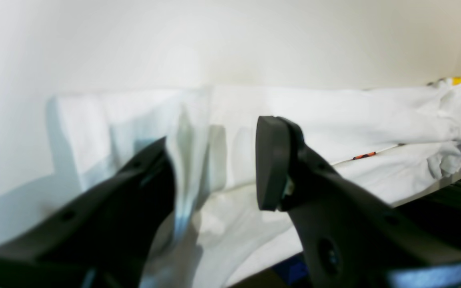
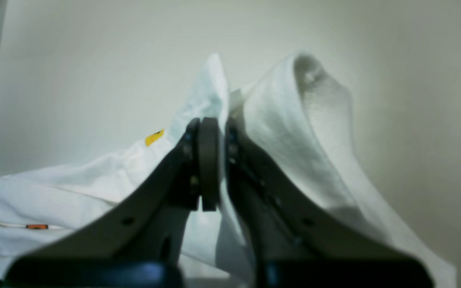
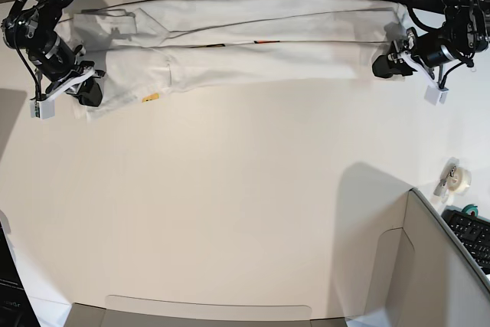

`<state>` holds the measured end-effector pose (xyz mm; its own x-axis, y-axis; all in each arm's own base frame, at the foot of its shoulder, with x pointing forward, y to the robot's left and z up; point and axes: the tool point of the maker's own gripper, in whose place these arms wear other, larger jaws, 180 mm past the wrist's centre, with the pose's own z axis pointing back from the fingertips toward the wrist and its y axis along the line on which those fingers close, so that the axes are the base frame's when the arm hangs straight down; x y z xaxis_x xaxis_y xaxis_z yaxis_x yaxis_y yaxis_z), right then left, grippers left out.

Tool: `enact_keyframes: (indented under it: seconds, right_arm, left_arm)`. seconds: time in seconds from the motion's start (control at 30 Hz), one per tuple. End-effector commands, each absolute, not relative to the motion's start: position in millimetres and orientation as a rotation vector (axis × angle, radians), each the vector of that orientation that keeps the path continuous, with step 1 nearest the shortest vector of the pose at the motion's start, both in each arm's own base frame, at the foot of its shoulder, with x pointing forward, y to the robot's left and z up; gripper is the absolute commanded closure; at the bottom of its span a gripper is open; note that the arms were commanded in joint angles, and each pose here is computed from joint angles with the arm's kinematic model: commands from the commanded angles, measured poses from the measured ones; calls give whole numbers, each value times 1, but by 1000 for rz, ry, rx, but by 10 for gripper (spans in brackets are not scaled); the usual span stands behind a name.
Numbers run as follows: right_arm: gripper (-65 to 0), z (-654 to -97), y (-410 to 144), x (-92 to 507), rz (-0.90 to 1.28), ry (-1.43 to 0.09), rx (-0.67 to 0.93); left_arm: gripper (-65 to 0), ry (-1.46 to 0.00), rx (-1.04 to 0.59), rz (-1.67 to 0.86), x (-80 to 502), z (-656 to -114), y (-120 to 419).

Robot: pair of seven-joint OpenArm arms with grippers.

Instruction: Layout the t-shirt on the table in an organized manner, then fold the t-shirt properly

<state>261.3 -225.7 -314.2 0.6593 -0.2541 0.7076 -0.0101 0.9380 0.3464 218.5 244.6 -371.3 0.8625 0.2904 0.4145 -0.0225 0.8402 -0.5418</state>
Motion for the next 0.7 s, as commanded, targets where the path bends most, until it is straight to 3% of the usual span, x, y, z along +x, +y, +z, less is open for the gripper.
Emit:
enact_keyframes:
  seconds: [0.0, 0.37, 0.53, 0.67]
  right_arm:
    - [0, -303, -228, 263, -122, -883, 324]
    - [0, -309, -230, 256, -129, -860, 316]
    - [-127, -312, -235, 255, -129, -846, 277]
    - [-137, -317, -238, 253, -127, -824, 244]
  left_arm:
    - [-243, -542, -547, 162, 225, -362, 250]
    - [-243, -536, -547, 163, 223, -363, 250]
    - [-243, -535, -547, 164, 223, -363, 250]
    - [-243, -535, -547, 164, 223, -363, 250]
